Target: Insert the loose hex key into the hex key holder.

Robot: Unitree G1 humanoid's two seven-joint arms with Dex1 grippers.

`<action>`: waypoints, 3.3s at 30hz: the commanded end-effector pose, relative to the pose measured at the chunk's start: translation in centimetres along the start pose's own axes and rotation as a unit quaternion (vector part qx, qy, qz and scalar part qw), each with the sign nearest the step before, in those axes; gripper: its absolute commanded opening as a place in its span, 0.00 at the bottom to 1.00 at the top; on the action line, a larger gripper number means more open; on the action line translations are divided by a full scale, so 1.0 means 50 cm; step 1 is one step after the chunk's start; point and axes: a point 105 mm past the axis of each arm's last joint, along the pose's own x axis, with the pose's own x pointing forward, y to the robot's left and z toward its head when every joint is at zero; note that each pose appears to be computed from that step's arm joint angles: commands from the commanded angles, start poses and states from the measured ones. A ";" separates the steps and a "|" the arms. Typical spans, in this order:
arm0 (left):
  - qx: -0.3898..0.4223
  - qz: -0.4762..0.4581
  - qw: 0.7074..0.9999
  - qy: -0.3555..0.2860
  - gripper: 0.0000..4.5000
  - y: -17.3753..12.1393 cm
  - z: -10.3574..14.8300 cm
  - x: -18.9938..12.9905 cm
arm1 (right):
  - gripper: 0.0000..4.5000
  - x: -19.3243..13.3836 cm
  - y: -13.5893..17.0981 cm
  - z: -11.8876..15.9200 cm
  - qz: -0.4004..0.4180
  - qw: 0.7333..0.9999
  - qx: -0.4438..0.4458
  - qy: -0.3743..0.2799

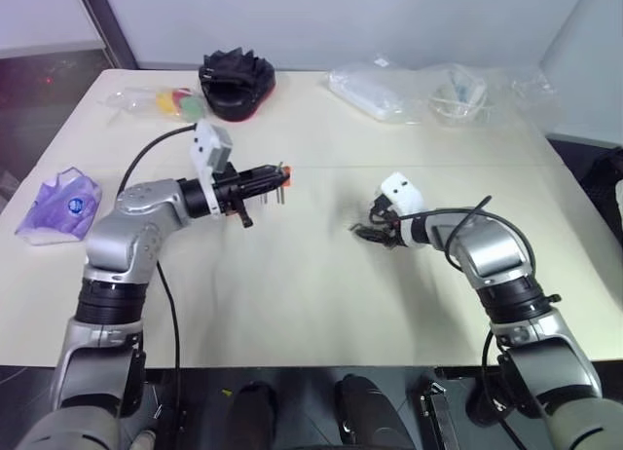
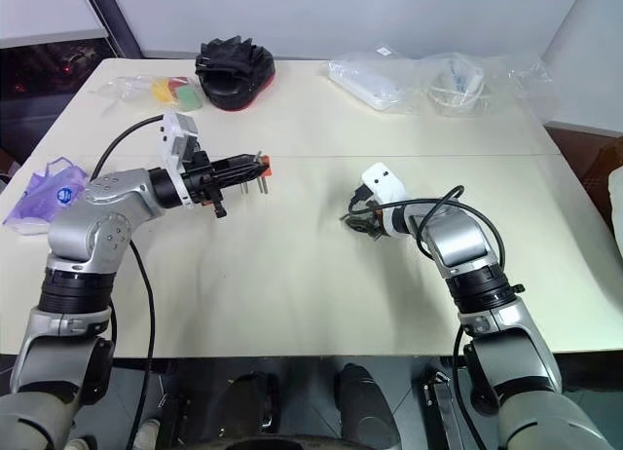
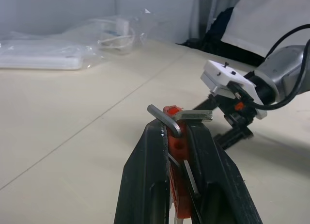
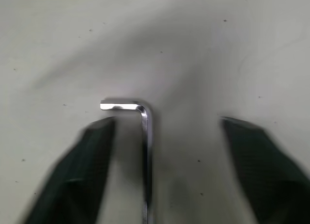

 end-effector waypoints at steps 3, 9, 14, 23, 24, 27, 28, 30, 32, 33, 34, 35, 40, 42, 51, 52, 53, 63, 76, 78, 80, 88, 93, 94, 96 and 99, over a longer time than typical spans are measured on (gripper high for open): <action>0.023 0.001 0.999 -0.022 0.00 -0.004 0.032 -0.009 | 0.08 -0.003 -0.002 0.007 -0.011 0.999 -0.037 -0.004; 0.022 -0.002 0.999 -0.025 0.00 -0.005 0.033 -0.003 | 0.01 -0.016 0.004 0.043 -0.024 0.992 -0.101 -0.065; 0.018 -0.011 0.999 -0.029 0.00 -0.015 0.031 0.012 | 0.01 -0.070 -0.039 0.175 -0.138 0.949 -0.049 -0.278; 0.011 -0.024 0.999 -0.034 0.00 -0.015 0.040 0.032 | 0.01 -0.175 0.014 0.361 -0.091 0.805 0.142 -0.569; 0.012 -0.025 0.999 -0.035 0.00 -0.012 0.042 0.034 | 0.01 -0.179 0.031 0.373 -0.075 0.793 0.142 -0.588; 0.017 -0.024 0.999 -0.033 0.00 -0.001 0.048 0.042 | 0.01 -0.179 0.073 0.389 -0.040 0.772 0.134 -0.620; 0.019 -0.023 0.999 -0.033 0.00 0.003 0.050 0.045 | 0.01 -0.175 0.085 0.388 -0.029 0.770 0.133 -0.624; 0.024 -0.023 0.999 -0.031 0.00 0.010 0.053 0.052 | 0.01 -0.167 0.102 0.384 -0.011 0.765 0.141 -0.629; 0.026 -0.026 0.999 -0.031 0.00 0.013 0.056 0.056 | 0.01 -0.158 0.113 0.379 -0.006 0.767 0.136 -0.628; 0.026 -0.027 0.999 -0.032 0.00 0.014 0.058 0.058 | 0.01 -0.154 0.120 0.377 -0.001 0.769 0.129 -0.627; 0.025 -0.028 0.999 -0.033 0.00 0.015 0.059 0.060 | 0.01 -0.151 0.126 0.375 0.004 0.770 0.124 -0.626; 0.025 -0.029 0.999 -0.033 0.00 0.016 0.060 0.062 | 0.01 -0.147 0.132 0.374 0.008 0.771 0.120 -0.625; 0.030 -0.038 0.999 -0.025 0.00 0.016 0.059 0.066 | 0.01 -0.133 0.145 0.373 0.008 0.775 0.105 -0.624; 0.031 -0.040 0.998 -0.022 0.00 0.015 0.058 0.069 | 0.01 -0.124 0.144 0.375 -0.006 0.777 0.092 -0.623; 0.024 -0.038 0.998 -0.036 0.00 0.013 0.076 0.066 | 0.01 -0.107 0.130 0.389 -0.045 0.768 0.086 -0.633; 0.023 -0.037 0.998 -0.037 0.00 0.014 0.078 0.066 | 0.01 -0.105 0.130 0.389 -0.045 0.768 0.086 -0.633; 0.022 -0.037 0.998 -0.038 0.00 0.014 0.079 0.066 | 0.01 -0.105 0.131 0.389 -0.045 0.768 0.086 -0.633; 0.017 -0.034 0.998 -0.045 0.00 0.016 0.088 0.066 | 0.01 -0.093 0.144 0.383 -0.036 0.774 0.083 -0.627; 0.014 -0.035 0.998 -0.052 0.00 0.014 0.096 0.069 | 0.01 -0.078 0.152 0.368 -0.032 0.783 0.087 -0.615; 0.014 -0.036 0.998 -0.052 0.00 0.012 0.096 0.069 | 0.01 -0.077 0.152 0.367 -0.033 0.784 0.086 -0.614; 0.014 -0.036 0.998 -0.052 0.00 0.012 0.096 0.068 | 0.01 -0.076 0.151 0.366 -0.034 0.784 0.086 -0.614; 0.011 -0.039 0.998 -0.053 0.00 0.007 0.098 0.065 | 0.01 -0.075 0.151 0.366 -0.035 0.784 0.087 -0.614; 0.006 -0.038 0.998 -0.058 0.00 0.008 0.103 0.063 | 0.01 -0.072 0.149 0.362 -0.038 0.785 0.089 -0.612; 0.005 -0.038 0.998 -0.058 0.00 0.008 0.103 0.063 | 0.01 -0.071 0.147 0.361 -0.039 0.786 0.089 -0.611; 0.004 -0.038 0.998 -0.058 0.00 0.008 0.104 0.062 | 0.01 -0.072 0.146 0.359 -0.040 0.786 0.089 -0.611; 0.002 -0.037 0.998 -0.059 0.00 0.010 0.105 0.062 | 0.01 -0.072 0.144 0.358 -0.042 0.786 0.089 -0.610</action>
